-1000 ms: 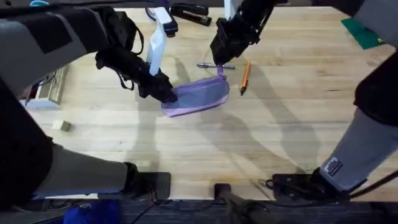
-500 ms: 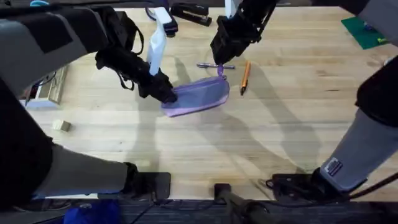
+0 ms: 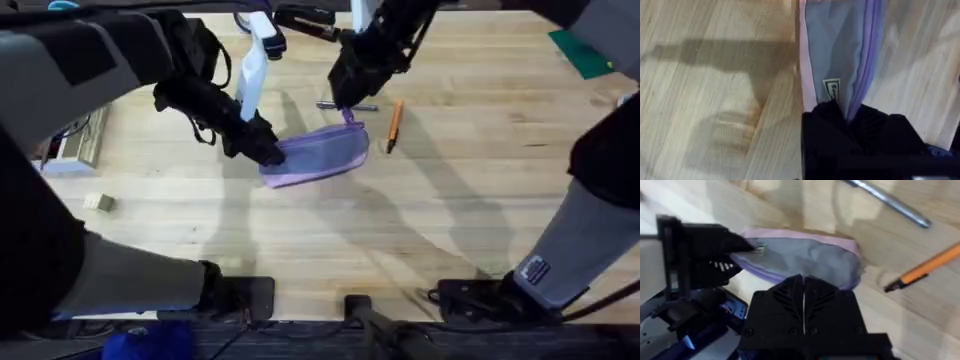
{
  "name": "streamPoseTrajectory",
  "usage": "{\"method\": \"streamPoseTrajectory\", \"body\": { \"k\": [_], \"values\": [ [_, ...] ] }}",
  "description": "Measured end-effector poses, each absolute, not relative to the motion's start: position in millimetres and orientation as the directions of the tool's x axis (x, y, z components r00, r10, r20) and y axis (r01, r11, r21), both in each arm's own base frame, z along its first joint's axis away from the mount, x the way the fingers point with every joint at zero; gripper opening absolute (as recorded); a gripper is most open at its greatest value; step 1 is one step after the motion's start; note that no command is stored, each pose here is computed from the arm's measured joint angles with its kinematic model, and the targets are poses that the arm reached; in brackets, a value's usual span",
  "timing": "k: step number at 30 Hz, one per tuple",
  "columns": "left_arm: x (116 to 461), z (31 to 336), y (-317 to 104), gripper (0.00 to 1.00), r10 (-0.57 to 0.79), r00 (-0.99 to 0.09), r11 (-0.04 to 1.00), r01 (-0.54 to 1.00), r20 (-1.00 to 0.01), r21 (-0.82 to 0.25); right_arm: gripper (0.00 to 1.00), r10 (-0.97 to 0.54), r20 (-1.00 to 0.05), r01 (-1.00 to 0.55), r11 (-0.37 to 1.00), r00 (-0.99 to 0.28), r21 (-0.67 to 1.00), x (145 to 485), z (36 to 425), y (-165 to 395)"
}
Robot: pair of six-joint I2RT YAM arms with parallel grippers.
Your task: Unzip the bag, pick up the pens from the table one at a time and place them inside, then zip the bag closed.
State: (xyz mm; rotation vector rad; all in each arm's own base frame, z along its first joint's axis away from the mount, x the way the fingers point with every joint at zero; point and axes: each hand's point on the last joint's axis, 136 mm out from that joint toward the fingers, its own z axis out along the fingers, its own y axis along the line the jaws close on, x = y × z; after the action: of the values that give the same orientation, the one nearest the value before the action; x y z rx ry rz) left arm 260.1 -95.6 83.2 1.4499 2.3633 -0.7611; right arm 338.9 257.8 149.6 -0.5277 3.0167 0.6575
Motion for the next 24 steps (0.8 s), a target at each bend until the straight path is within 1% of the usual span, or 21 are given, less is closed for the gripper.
{"method": "streamPoseTrajectory", "body": {
  "k": [12,24],
  "values": [
    [260,83,-95,0.042,0.746,-0.465,0.363,0.884,-0.476,-0.294,0.031,-0.477,-0.093,-0.471,0.784,-0.874,0.404,294,150,311],
    [260,83,-95,0.042,0.747,-0.464,0.362,0.885,-0.476,-0.294,0.031,-0.539,-0.133,-0.542,0.737,-0.832,0.404,276,151,340]
  ]
}}
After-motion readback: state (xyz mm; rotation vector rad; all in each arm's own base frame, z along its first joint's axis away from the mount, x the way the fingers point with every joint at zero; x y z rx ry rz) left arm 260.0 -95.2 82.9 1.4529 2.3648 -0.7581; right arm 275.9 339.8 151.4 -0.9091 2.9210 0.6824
